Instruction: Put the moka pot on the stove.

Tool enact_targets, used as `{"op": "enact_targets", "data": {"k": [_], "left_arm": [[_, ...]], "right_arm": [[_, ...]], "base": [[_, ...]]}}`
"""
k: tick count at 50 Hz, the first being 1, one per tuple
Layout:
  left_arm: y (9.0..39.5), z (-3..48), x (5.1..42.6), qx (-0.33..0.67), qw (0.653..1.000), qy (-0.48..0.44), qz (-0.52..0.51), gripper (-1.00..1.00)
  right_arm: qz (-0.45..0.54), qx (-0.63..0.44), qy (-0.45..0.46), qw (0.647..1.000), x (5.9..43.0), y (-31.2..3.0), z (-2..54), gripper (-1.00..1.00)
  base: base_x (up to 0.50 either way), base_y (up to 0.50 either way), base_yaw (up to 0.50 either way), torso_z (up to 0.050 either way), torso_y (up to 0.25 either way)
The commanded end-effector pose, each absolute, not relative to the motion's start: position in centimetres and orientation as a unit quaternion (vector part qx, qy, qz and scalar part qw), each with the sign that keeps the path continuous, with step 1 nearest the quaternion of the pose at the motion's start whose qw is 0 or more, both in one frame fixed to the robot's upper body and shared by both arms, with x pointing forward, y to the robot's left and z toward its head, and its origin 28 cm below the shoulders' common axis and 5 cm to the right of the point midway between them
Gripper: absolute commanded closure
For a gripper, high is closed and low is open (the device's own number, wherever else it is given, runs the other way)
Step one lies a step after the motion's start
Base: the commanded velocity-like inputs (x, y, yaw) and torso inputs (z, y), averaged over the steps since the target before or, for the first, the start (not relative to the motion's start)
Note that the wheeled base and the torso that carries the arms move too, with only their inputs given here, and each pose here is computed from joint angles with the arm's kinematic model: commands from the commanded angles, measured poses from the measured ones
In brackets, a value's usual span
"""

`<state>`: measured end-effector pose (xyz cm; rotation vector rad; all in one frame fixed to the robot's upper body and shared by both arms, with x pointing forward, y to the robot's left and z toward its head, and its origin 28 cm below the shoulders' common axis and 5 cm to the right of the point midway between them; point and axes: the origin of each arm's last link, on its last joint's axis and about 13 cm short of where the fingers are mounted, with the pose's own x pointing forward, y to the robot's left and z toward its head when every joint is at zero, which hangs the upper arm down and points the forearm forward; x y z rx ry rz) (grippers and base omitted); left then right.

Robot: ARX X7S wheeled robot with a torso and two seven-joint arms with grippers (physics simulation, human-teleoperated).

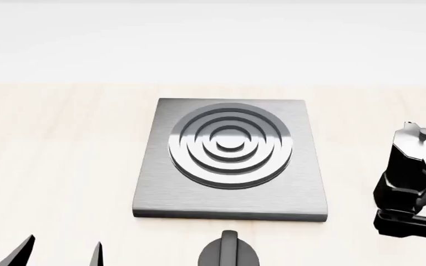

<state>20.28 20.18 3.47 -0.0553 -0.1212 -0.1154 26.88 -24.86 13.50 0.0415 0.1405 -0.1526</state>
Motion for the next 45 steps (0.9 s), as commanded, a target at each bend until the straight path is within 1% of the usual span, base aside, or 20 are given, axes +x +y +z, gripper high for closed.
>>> {"op": "enact_targets", "data": {"k": [1,7,13,35,45], "left_arm": [[20.2,3.5,20.3,-0.027,0.996,-0.060,-0.056,-1.00],[20.1,3.5,20.2,-0.026,0.996,-0.061,-0.057,-1.00],[20.2,3.4,20.2,-0.025,0.996,-0.061,-0.055,-1.00],[20.1,3.6,20.2,-0.024,0.996,-0.059,-0.056,-1.00],[20.1,3.5,20.1,-0.024,0.996,-0.060,-0.055,-1.00]], "right_arm": [[-0.064,0.026,0.085,0.994,28.0,-25.5,13.0,-1.00],[-0.043,0.036,0.096,0.994,29.0,-25.7,12.7,-1.00],[-0.044,0.039,0.100,0.993,29.7,-26.0,12.5,-1.00],[-0.067,0.057,0.115,0.989,29.5,-27.4,11.3,-1.00],[-0.058,0.076,0.123,0.988,29.6,-27.8,10.7,-1.00]], "base": [[0.00,0.00,0.00,0.000,0.000],[0.00,0.00,0.00,0.000,0.000],[0.00,0.00,0.00,0.000,0.000],[0.00,0.00,0.00,0.000,0.000],[0.00,0.00,0.00,0.000,0.000]]}}
